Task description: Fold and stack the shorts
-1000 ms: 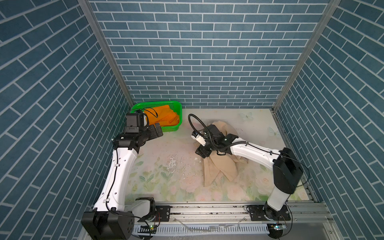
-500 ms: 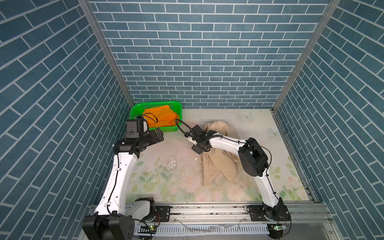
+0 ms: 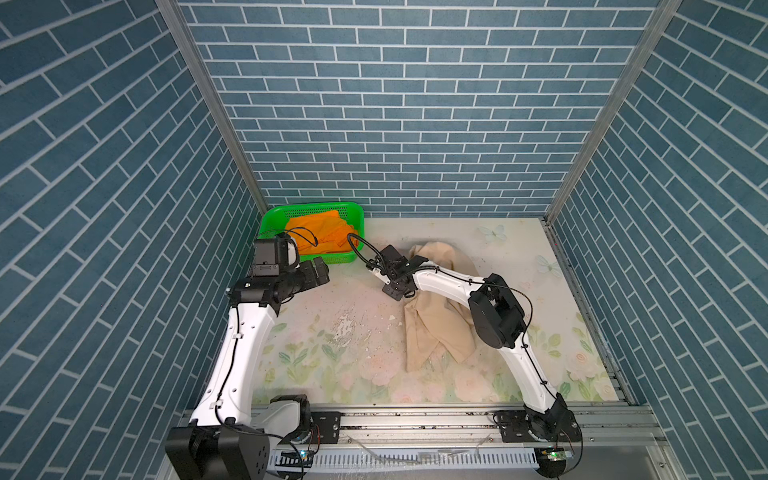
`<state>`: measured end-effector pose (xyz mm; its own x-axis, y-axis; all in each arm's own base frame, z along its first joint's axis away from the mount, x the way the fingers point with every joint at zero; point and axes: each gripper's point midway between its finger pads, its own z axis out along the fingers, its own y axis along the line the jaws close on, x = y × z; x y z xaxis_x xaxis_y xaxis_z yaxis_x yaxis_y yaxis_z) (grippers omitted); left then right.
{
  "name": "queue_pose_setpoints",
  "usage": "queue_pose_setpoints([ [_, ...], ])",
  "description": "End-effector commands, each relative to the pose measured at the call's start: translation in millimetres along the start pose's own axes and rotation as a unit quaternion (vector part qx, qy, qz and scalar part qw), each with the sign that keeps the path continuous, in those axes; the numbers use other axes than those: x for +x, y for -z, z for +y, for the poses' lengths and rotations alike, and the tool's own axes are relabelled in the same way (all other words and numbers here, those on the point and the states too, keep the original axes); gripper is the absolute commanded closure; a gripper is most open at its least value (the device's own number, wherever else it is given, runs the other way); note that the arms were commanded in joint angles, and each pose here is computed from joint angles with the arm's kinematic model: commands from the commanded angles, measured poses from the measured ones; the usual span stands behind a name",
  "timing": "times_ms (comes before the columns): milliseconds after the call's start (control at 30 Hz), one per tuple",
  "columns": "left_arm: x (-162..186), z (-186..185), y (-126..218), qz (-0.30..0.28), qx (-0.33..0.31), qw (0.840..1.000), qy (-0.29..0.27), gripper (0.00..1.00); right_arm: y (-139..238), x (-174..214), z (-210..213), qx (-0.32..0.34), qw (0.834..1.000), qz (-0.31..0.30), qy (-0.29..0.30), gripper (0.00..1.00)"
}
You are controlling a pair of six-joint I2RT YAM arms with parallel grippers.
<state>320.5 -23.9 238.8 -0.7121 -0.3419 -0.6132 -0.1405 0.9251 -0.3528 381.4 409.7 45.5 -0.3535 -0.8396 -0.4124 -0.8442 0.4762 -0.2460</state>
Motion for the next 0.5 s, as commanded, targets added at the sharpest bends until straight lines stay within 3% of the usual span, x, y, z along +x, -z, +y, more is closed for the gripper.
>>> queue_pose_setpoints([
  [0,3,-2,-4,0.011,0.012,1.0,-0.008,0.0,97,-58,-13,-0.064,0.987,-0.134,-0.058,1.0],
  [167,4,-24,-11,0.017,0.076,0.997,-0.026,0.0,210,-86,-1,-0.203,0.942,-0.253,-0.081,1.0],
  [300,6,-43,-9,0.014,0.109,0.992,-0.065,0.0,285,-87,-15,-0.263,0.902,-0.327,-0.104,1.0],
  [467,9,-74,-9,0.009,0.145,0.984,-0.108,0.0,365,-76,-28,-0.348,0.834,-0.419,-0.09,1.0],
])
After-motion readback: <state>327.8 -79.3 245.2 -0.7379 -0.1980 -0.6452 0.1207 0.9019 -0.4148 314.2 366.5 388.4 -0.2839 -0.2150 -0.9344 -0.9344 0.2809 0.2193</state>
